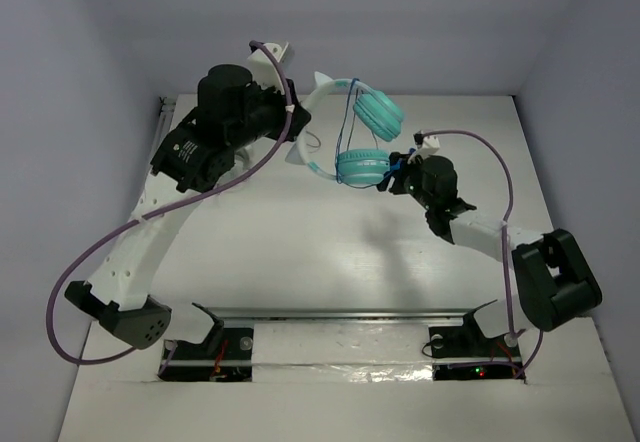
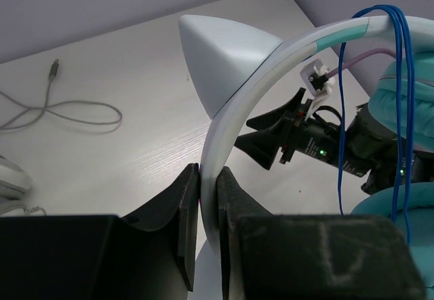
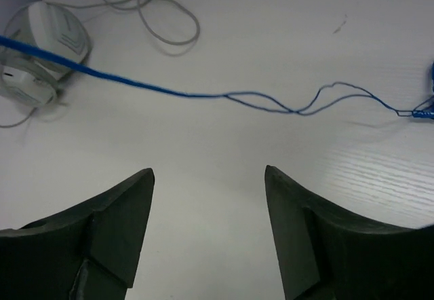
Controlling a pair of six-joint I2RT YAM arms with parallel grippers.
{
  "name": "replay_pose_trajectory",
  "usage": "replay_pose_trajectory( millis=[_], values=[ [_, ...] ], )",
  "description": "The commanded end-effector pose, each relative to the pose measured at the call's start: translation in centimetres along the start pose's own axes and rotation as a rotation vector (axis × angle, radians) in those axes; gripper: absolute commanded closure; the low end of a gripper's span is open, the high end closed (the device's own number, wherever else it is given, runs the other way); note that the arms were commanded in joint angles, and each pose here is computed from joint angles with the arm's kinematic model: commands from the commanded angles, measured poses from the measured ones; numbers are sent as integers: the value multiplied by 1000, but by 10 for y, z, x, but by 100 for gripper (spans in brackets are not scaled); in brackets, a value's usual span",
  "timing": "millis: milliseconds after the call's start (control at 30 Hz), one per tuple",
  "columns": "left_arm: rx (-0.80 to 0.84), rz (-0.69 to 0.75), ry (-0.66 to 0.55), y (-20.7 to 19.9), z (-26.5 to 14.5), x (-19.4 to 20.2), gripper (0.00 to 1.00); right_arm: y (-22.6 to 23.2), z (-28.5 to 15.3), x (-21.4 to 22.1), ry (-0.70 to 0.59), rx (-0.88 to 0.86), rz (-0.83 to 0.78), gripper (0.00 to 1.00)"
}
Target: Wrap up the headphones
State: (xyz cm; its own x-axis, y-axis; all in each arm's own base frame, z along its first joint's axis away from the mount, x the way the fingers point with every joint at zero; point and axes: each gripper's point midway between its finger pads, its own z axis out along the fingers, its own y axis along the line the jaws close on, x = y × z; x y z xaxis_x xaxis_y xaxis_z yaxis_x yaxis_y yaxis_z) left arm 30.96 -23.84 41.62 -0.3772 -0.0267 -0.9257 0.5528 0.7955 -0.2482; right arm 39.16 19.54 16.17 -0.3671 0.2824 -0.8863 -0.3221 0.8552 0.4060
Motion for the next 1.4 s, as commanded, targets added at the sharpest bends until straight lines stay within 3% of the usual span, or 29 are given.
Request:
replay_pose_trajectory(
  millis=[0,100,300,633,733,933,1067,1100,1200,1367],
  values=[
    [66,-34,-193,-21,-34,-62,100,-8,10,-12,-30,61,-30,25],
    [67,-32,-200,-23,-39,-66,100,-16,12,-23,-63,115,-37,19],
    [76,-29,-231,-26,-49,-78,100,-17,15,-34,-71,147,-27,27],
    [103,-32,-257,-34,-60,-88,100,-21,35,-45,-91,177,-52,22],
    [104,-33,-261,-34,-62,-90,100,0,49,-35,-24,39,-111,24],
    [103,-31,-254,-34,-63,-88,100,23,45,-17,-12,-119,-94,27],
    [91,-30,-249,-31,-60,-86,100,16,37,-27,-68,-61,-27,49],
    [91,-30,-251,-32,-61,-86,100,13,32,-32,-91,-39,-8,60],
    [88,-28,-258,-31,-59,-88,100,12,8,-39,-149,-18,54,67],
    [102,-33,-265,-33,-56,-90,100,3,-10,-32,-127,35,86,63]
  ],
)
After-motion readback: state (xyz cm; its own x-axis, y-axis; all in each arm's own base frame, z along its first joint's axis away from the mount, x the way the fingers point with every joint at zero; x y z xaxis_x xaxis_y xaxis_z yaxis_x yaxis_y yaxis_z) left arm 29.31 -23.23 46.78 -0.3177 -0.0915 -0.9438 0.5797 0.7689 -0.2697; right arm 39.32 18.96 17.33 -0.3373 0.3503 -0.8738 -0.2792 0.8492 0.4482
